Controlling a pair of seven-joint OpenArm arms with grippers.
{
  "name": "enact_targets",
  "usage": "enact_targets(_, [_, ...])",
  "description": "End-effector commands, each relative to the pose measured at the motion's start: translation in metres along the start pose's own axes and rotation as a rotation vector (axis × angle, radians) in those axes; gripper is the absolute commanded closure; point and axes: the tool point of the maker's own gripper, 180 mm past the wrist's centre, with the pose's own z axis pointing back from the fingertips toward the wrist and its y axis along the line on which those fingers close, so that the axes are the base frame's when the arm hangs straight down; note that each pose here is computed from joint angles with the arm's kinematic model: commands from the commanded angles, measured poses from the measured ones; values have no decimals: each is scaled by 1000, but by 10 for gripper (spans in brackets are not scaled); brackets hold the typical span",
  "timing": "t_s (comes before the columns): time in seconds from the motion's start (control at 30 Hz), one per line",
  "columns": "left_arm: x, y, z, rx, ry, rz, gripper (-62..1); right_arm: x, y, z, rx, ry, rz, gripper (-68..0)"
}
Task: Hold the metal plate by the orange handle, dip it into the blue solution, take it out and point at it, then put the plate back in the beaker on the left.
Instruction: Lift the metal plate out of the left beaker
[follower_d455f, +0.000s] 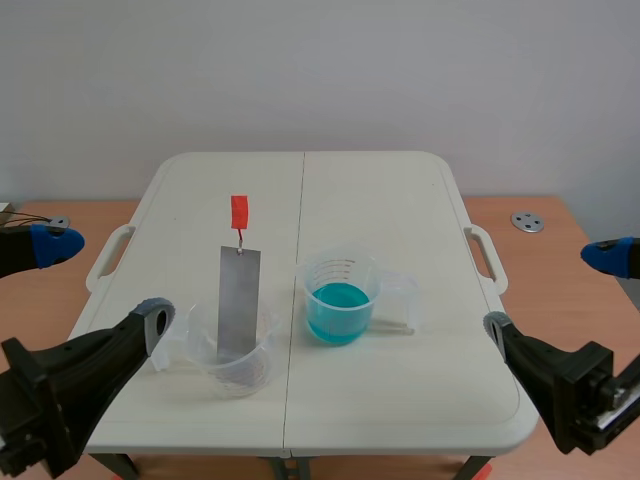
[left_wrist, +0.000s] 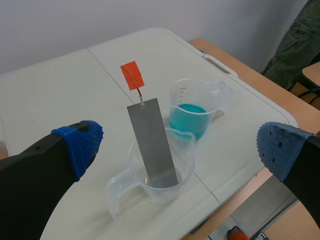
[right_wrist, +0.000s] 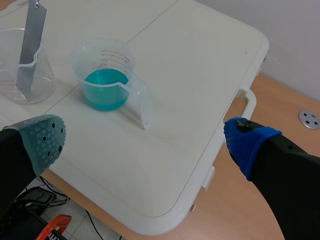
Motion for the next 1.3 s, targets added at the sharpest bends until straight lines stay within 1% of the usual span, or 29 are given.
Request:
enact_targets(0.0, [6, 0, -1, -2, -26, 2, -623, 20, 1, -3, 9, -86, 4, -663])
enact_targets(0.17, [6, 0, -1, -2, -26, 1, -623, 31, -3, -9, 7, -123, 21, -663])
enact_targets(0.4, [6, 0, -1, 2, -26, 1, -623, 47, 7, -23, 45, -179, 21, -663])
enact_targets(0.43, [6, 1, -1, 4, -26, 1, -582, 49, 9, -25, 52, -187, 20, -663])
enact_targets(0.47, [6, 1, -1, 5, -26, 1, -467, 52, 11, -27, 60, -196, 20, -663])
enact_targets(0.53, [6, 1, -1, 5, -25, 1, -182, 56, 15, -32, 76, -211, 20, -663])
enact_targets(0.57, [6, 1, -1, 5, -25, 0, -52, 59, 18, -34, 86, -220, 19, -663])
enact_targets(0.6, [6, 1, -1, 5, -26, 0, -7, 62, 21, -36, 95, -230, 18, -663])
enact_targets(0.67, [7, 1, -1, 5, -32, 2, -32, 68, 27, -40, 115, -250, 18, -663])
enact_targets(0.77, [7, 3, -1, 18, -31, -2, -32, 76, 34, -46, 142, -279, 19, -663])
enact_targets(0.8, [5, 8, 0, 45, -24, -4, -32, 79, 36, -48, 150, -288, 20, -663])
enact_targets(0.87, [4, 24, 5, 132, -13, -21, -32, 84, 41, -51, 166, -301, 23, -663])
enact_targets(1.0, [-2, 55, 26, 279, 33, -58, -32, 90, 49, -60, 199, -300, 33, -663])
enact_targets(1.07, [-12, 68, 41, 350, 87, -74, -32, 93, 53, -66, 210, -300, 26, -663])
enact_targets(1.17, [-40, 86, 69, 457, 221, -85, -32, 94, 56, -77, 211, -297, 6, -663])
enact_targets(1.23, [-61, 94, 88, 504, 315, -88, -32, 94, 57, -84, 211, -296, -13, -663])
enact_targets(1.27, [-74, 95, 98, 511, 366, -91, -32, 94, 58, -87, 211, -297, -22, -663])
